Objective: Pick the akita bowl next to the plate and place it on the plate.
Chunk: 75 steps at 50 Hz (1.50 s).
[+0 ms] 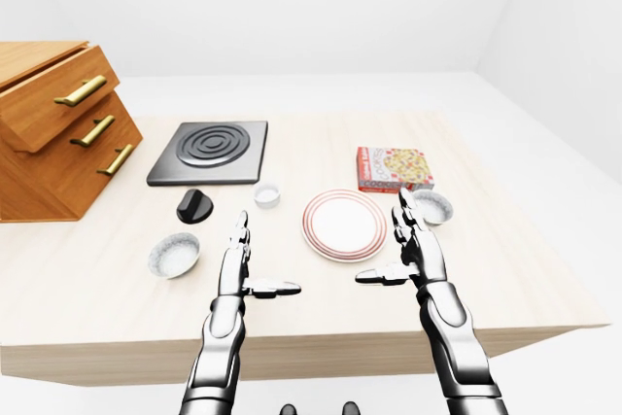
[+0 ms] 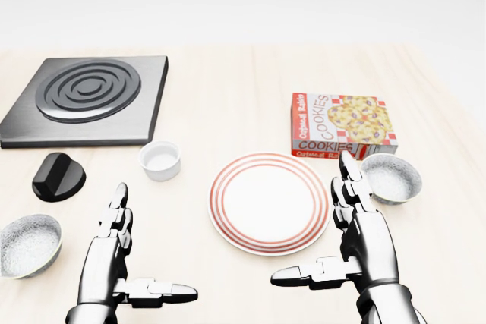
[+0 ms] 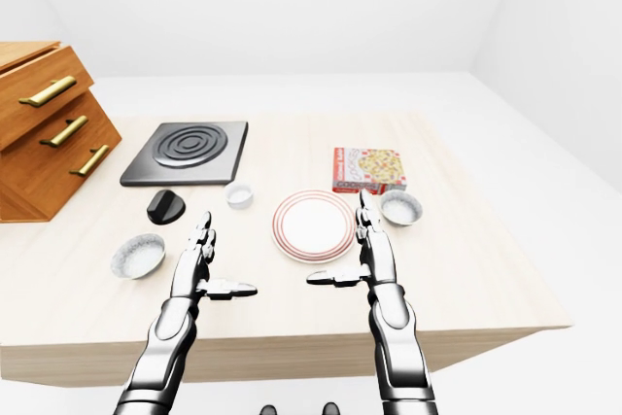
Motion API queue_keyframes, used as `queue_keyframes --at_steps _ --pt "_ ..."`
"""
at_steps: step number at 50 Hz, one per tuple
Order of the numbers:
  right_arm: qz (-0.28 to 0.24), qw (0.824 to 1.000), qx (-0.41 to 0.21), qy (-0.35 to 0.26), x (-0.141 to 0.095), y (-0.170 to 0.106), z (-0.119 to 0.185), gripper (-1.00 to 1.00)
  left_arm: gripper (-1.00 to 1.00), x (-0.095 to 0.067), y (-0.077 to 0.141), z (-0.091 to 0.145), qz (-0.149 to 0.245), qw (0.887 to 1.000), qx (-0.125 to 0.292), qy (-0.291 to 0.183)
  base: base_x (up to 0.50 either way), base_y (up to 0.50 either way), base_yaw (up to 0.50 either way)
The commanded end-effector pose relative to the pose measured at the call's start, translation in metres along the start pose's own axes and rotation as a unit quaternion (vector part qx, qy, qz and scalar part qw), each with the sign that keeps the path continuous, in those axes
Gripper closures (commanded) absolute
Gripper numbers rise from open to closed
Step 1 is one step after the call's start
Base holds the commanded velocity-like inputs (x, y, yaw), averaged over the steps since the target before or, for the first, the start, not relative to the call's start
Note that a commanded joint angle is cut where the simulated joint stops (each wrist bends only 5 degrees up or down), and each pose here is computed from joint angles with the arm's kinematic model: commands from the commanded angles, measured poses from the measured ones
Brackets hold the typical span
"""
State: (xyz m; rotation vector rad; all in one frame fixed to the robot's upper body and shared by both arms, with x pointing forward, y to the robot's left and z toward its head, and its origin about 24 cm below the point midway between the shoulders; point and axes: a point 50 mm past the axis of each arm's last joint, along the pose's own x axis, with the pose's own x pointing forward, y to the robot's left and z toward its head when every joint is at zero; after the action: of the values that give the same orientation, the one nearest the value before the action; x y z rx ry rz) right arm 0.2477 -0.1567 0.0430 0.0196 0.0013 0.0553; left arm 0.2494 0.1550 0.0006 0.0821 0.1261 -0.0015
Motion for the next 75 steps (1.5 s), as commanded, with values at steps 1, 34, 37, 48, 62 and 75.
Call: queue_keyframes --at_steps 1,34,37,48,62,75 --pt "0.000 1.000 0.001 0.000 0.000 0.000 0.000 -1.00 -1.00 0.000 0.000 0.000 0.001 1.000 0.001 0.000 0.37 0.00 0.00" --pt "0.001 1.000 0.003 -0.001 0.000 -0.001 0.001 -1.00 -1.00 0.002 0.001 -0.005 0.003 1.000 0.003 0.012 0.36 0.00 0.00" --pt "0.000 1.000 0.002 -0.001 0.000 -0.001 0.001 -1.00 -1.00 0.002 0.001 -0.005 0.003 1.000 0.002 0.013 0.35 0.00 0.00" --pt "0.000 1.000 0.003 -0.004 0.000 -0.001 0.003 -1.00 -1.00 0.006 0.009 0.016 0.018 0.999 0.002 -0.033 0.03 0.00 0.00" --pt "0.000 1.000 0.004 -0.005 0.000 -0.001 0.003 -1.00 -1.00 0.024 0.062 0.086 0.103 0.986 -0.016 -0.134 0.00 0.00 0.00" --pt "0.000 1.000 0.003 -0.007 0.000 -0.001 0.004 -1.00 -1.00 0.036 0.118 0.112 0.188 0.969 -0.023 -0.159 0.00 0.00 0.00"
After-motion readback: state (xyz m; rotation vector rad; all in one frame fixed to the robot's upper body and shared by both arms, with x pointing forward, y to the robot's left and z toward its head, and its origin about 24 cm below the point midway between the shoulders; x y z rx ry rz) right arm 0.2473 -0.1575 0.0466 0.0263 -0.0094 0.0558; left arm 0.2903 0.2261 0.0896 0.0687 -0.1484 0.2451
